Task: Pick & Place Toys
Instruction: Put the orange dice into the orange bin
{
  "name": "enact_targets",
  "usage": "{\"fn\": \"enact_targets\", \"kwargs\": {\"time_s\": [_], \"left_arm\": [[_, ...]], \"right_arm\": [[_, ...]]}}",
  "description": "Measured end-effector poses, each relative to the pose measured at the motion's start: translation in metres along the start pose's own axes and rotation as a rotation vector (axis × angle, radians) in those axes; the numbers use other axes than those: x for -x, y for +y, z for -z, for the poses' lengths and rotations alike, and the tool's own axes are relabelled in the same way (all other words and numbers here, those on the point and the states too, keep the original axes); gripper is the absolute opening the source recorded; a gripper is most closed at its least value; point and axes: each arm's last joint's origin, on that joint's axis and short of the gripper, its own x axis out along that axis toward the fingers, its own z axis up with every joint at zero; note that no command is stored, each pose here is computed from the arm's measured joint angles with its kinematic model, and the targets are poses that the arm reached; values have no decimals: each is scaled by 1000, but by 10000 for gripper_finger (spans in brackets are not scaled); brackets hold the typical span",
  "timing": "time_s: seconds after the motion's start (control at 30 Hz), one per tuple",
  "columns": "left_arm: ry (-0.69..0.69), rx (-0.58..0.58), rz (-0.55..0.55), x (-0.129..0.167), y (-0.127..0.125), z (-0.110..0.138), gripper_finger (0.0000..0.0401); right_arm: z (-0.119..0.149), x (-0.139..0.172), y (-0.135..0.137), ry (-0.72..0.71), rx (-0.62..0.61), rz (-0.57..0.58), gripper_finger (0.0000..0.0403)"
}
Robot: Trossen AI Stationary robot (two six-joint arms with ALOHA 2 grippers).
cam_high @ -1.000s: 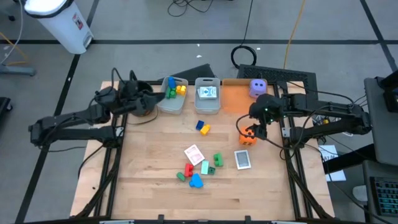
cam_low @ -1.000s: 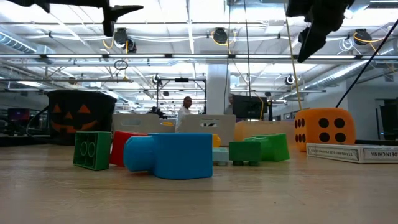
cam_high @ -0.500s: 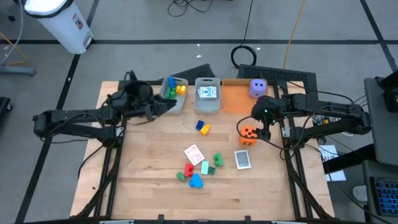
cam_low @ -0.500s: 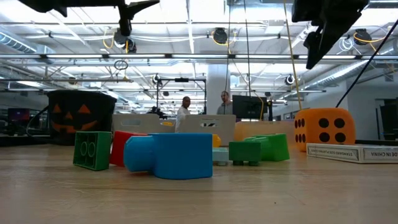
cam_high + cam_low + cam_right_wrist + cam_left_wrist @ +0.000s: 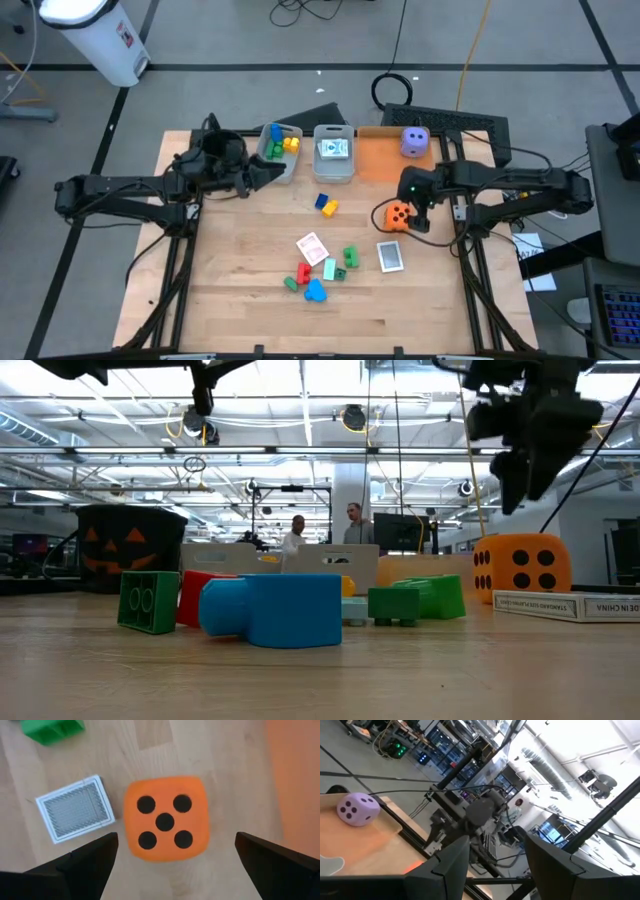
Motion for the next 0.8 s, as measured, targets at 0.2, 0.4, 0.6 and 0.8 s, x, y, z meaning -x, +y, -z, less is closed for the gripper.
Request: {"fn": "enact_targets", "kwargs": {"time_s": [0.2,0.4,0.6,0.8], "left_arm": [[3,5,3,0,-1,1,198],[3,5,3,0,-1,1,198],[4,5,2,0,-1,1,198],[3,4,2,0,-1,1,198]], "right_arm": [[9,-22,-1,13,-16,-2,399],[9,-30,-1,-23,-14,-5,399],[9,-37,-1,-20,2,-31,399],[4,-47,-1,8,22,-30,400]]}}
